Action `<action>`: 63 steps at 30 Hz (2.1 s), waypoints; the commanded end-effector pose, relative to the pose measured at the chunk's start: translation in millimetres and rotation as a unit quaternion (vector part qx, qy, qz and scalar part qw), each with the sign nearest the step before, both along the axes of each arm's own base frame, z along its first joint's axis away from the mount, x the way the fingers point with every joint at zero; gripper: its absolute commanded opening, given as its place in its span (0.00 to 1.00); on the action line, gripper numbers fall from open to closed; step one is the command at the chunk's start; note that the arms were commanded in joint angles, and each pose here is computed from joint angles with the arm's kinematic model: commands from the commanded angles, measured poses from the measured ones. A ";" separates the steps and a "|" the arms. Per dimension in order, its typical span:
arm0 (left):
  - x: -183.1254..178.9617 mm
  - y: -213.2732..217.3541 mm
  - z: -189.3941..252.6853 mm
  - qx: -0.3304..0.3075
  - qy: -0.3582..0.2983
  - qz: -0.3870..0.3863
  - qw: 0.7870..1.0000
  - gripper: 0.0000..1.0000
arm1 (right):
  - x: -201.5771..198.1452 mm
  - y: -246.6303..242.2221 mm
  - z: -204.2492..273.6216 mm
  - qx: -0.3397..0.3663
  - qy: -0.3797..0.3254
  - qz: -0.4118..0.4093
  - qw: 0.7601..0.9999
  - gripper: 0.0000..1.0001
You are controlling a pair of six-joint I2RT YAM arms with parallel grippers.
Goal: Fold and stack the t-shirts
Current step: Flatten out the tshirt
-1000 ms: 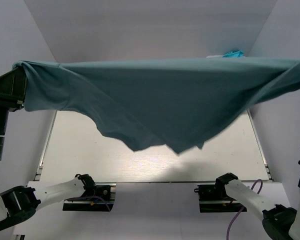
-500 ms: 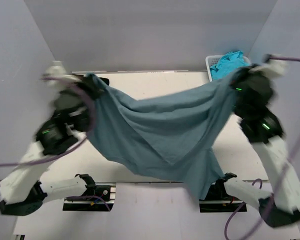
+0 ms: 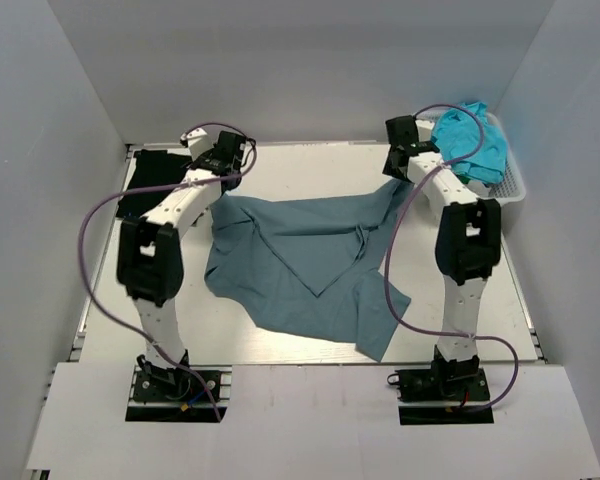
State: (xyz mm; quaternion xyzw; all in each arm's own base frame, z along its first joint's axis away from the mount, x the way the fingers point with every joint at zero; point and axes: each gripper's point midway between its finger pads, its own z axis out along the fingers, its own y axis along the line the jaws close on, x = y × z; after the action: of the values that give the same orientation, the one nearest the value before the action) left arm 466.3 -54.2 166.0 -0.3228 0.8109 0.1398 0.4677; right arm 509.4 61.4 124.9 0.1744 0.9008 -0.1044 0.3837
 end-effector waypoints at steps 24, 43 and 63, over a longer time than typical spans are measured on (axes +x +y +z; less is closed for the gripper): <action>-165.1 -117.1 -64.3 -0.303 0.159 -0.315 0.885 1.00 | -232.9 103.0 -50.2 0.207 0.108 0.287 0.929 0.90; -179.9 -11.8 -131.8 -0.145 0.267 -0.108 0.947 1.00 | -452.3 112.4 -103.3 0.239 0.375 0.367 0.817 0.90; -186.0 -47.5 -61.3 -0.262 0.189 -0.181 0.929 1.00 | -323.8 266.2 -43.4 0.005 0.163 0.565 0.809 0.86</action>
State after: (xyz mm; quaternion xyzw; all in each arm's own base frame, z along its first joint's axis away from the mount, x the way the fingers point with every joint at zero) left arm 290.5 -93.3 113.0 -0.2500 0.9334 -0.0835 0.2435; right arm 159.4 302.8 65.6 -0.3734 0.9075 0.1088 0.1587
